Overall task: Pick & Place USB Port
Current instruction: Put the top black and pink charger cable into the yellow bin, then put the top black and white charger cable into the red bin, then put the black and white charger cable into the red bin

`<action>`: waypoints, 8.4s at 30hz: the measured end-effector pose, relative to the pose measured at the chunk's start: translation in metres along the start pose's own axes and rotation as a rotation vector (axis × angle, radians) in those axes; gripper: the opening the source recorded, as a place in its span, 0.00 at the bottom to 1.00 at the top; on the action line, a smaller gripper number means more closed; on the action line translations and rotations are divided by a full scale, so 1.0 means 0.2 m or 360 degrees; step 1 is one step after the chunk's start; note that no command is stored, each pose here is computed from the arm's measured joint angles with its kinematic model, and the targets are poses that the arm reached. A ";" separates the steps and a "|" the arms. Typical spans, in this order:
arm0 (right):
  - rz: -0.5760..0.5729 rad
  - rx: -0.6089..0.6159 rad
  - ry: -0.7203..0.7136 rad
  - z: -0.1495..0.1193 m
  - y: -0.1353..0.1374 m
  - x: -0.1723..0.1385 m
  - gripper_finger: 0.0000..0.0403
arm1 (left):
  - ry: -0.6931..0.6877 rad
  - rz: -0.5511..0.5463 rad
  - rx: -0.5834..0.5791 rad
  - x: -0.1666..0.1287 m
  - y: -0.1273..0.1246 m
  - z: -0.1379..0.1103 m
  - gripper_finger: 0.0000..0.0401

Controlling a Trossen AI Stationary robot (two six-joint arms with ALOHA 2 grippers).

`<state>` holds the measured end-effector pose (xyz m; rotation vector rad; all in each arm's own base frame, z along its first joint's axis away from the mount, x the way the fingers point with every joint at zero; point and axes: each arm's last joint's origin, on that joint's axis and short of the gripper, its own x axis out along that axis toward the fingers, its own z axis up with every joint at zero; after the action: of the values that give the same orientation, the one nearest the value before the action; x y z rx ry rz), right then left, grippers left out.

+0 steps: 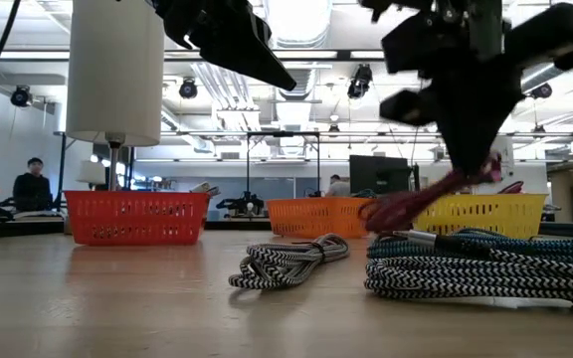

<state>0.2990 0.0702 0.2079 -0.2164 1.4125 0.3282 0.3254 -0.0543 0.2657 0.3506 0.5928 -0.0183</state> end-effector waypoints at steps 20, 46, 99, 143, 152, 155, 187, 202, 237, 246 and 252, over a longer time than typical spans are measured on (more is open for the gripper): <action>-0.0662 0.0154 0.0255 -0.56 -0.14 -0.34 0.03 | 0.0003 0.0000 0.0012 0.00 0.00 0.00 0.22; -0.0714 0.0082 0.0255 -0.65 -0.27 -0.14 0.07 | -0.0002 0.0003 0.0043 0.00 0.00 0.00 0.22; -0.0217 0.0717 -0.0693 -0.34 -0.09 -0.28 0.39 | -0.0032 -0.0317 0.0236 0.05 -0.05 -0.02 0.30; -0.0190 0.0793 -0.0974 -0.28 -0.11 -0.31 0.31 | 0.0546 -0.1058 0.1544 0.65 -0.50 -0.05 0.21; -0.0179 0.0845 -0.0910 -0.32 -0.11 -0.20 0.28 | 0.0729 -0.0902 0.1027 0.53 -0.44 0.01 0.06; -0.0156 0.0928 -0.0879 -0.34 -0.10 -0.17 0.27 | 0.0834 -0.0722 0.0931 0.45 -0.43 0.05 0.05; -0.0353 0.0824 -0.1089 -0.28 -0.13 -0.18 0.23 | 0.0404 0.0538 -0.0868 -0.27 0.00 -0.53 0.06; -0.0144 0.0503 -0.1165 -0.01 -0.17 -0.11 0.27 | 0.0442 0.0657 -0.1000 -0.24 -0.02 -0.78 0.21; 0.0393 0.0406 -0.0061 0.42 0.34 0.39 0.39 | 0.0188 0.0480 -0.1065 -0.29 0.07 -0.49 0.32; 0.0404 0.0677 -0.0036 0.44 0.37 0.38 0.38 | 0.0204 0.0477 -0.1021 -0.29 0.06 -0.50 0.32; 0.0388 0.0846 -0.0101 0.46 0.44 0.33 0.36 | 0.0215 0.0472 -0.0961 -0.29 0.06 -0.50 0.32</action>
<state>0.3613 0.1892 0.1609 0.4001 1.4148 0.1465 0.2245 -0.0143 0.2248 -0.1517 0.6445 0.4640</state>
